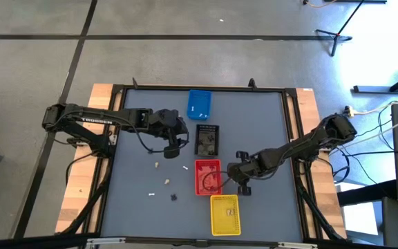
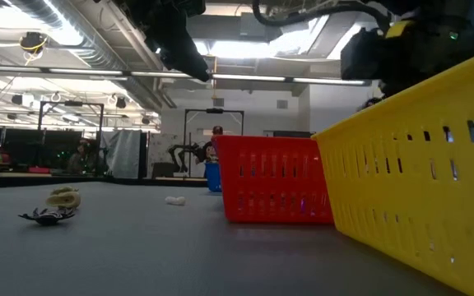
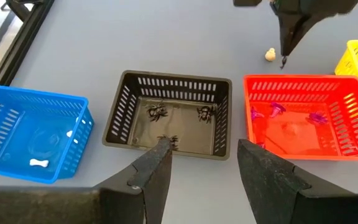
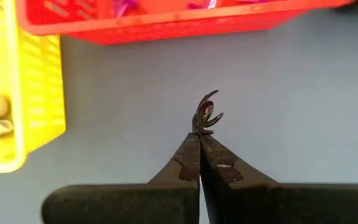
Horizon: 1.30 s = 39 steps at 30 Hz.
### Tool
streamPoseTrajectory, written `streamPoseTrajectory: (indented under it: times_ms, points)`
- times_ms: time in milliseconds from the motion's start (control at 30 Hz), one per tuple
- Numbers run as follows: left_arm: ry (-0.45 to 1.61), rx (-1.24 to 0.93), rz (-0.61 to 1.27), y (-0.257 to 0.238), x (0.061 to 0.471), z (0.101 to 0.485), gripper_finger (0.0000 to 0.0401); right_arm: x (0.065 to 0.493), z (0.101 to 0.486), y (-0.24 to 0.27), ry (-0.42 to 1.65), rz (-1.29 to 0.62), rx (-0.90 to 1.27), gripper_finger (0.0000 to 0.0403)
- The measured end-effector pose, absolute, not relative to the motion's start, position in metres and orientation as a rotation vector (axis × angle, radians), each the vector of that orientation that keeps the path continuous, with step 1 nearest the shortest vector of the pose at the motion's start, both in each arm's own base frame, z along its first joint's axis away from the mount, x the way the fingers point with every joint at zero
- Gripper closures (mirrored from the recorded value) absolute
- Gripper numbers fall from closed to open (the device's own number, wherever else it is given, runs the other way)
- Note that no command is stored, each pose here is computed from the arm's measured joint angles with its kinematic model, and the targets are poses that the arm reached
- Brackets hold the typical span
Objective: Sort Halloween decoration
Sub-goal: Put the black spider toy into the black bin
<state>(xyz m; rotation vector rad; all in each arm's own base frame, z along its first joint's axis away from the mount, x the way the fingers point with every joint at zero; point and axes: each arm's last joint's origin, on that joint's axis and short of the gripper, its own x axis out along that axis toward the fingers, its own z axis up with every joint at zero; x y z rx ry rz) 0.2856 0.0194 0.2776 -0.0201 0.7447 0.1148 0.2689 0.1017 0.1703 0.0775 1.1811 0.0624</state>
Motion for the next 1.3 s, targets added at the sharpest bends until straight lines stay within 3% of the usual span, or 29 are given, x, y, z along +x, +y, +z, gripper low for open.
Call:
streamPoseTrajectory:
  times_ms: [567,1300]
  points:
    - [0.738,-0.015,0.129,0.020,0.286,0.278,0.0226,0.291,0.196,0.030,0.966,-0.114,0.106,0.0403]
    - [0.737,-0.014,0.129,0.020,0.286,0.278,0.0226,0.312,0.197,0.018,0.789,-0.124,0.055,0.0399]
